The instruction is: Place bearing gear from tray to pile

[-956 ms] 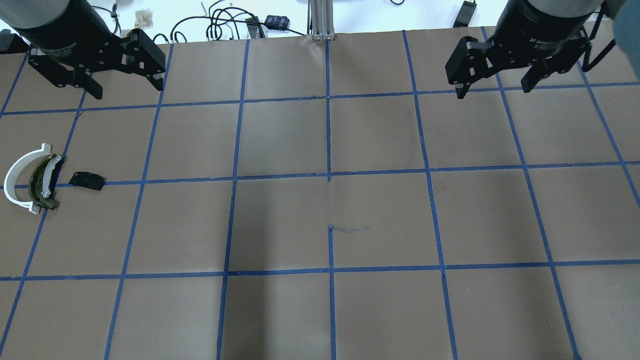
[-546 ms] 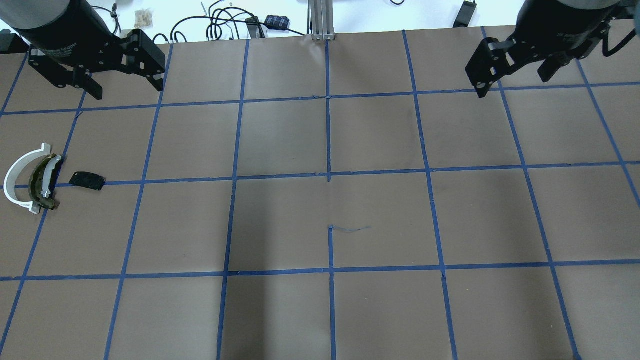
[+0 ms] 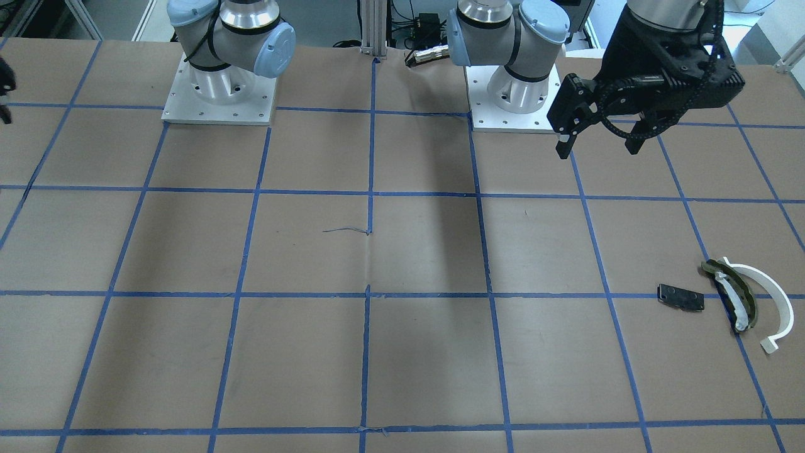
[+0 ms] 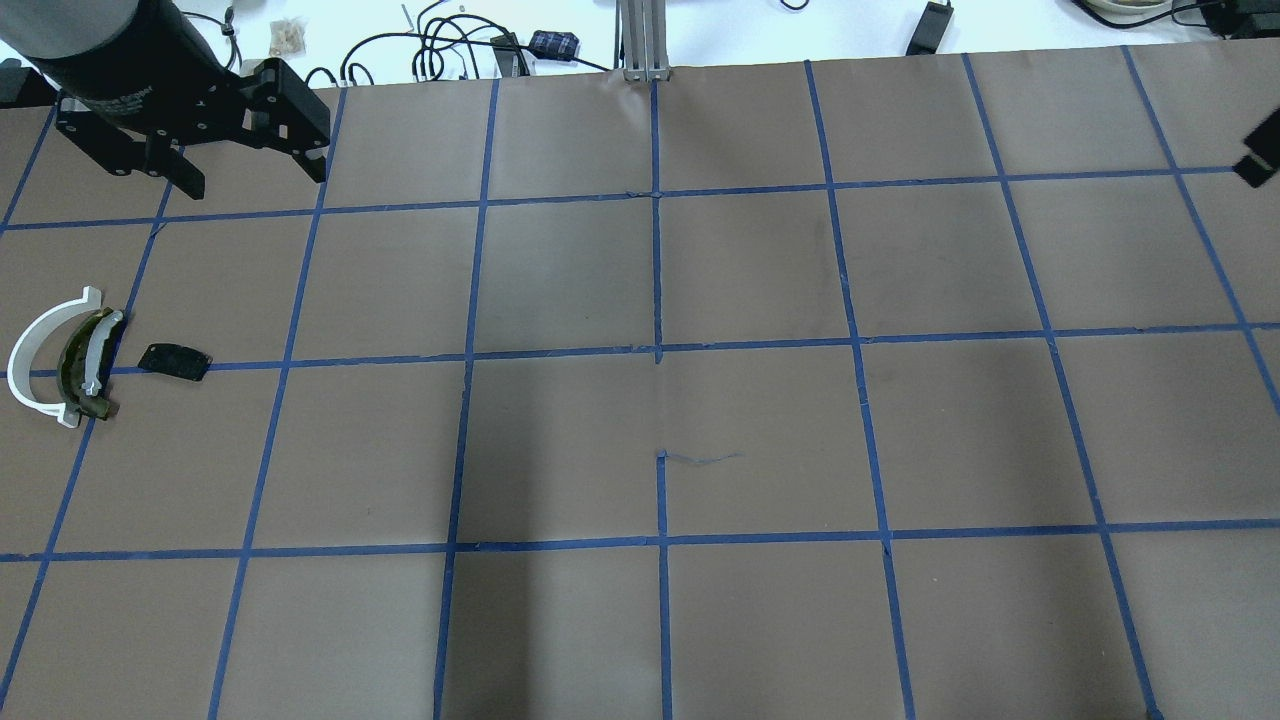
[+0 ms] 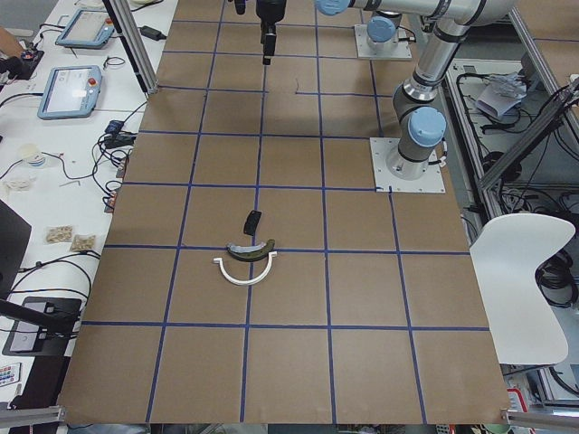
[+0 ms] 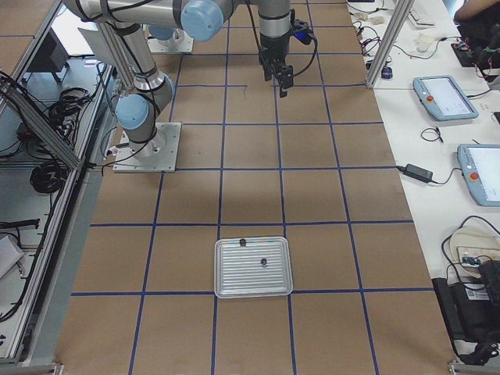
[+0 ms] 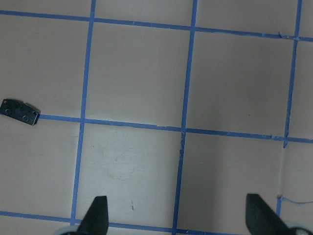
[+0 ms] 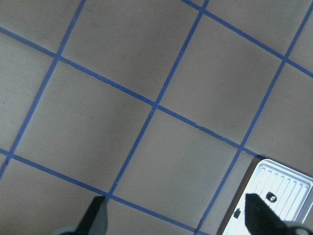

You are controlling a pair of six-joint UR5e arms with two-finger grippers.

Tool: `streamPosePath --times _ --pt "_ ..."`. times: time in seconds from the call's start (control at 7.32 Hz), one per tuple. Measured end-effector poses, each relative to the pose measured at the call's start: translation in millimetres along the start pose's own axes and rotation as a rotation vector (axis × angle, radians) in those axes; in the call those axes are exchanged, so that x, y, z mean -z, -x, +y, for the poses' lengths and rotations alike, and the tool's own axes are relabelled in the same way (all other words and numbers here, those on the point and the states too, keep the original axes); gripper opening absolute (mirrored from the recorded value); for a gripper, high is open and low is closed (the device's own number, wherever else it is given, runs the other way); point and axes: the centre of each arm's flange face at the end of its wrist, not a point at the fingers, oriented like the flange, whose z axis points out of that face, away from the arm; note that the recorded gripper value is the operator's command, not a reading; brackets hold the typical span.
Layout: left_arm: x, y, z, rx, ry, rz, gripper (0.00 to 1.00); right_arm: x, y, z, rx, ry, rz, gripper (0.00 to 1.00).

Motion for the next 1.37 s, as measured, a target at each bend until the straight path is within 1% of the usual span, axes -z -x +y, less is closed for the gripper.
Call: streamPosePath --times 0.14,0.27,0.41,0.68,0.82,0.96,1.09,1.23,1.37 --pt "0 0 0 0.000 0.000 -0.001 1.00 -24 -41 25 0.065 0.021 -0.032 1.00" --pt "1 0 1 0.000 -0.002 -0.001 1.00 -48 -72 43 0.148 0.032 -0.070 1.00" --pt "2 0 1 0.000 -0.004 -0.002 1.00 -72 -103 58 0.244 0.032 -0.082 1.00" --pt "5 0 2 0.000 -0.009 -0.003 1.00 -138 -184 104 0.349 0.028 -0.072 1.00" --pt "5 0 2 0.000 -0.010 -0.003 1.00 -170 -213 118 0.418 0.033 -0.052 0.99" --pt "6 0 3 0.001 -0.010 -0.003 1.00 -198 -233 130 0.466 0.034 -0.047 0.99" --pt "6 0 3 0.001 -0.010 -0.003 1.00 -227 -251 152 0.409 0.032 -0.059 0.98" --pt "6 0 3 0.002 -0.011 -0.003 1.00 -255 -264 175 0.278 0.035 -0.080 0.98" --pt "6 1 3 0.002 -0.011 -0.003 1.00 -281 -272 189 0.152 0.041 -0.094 0.98"
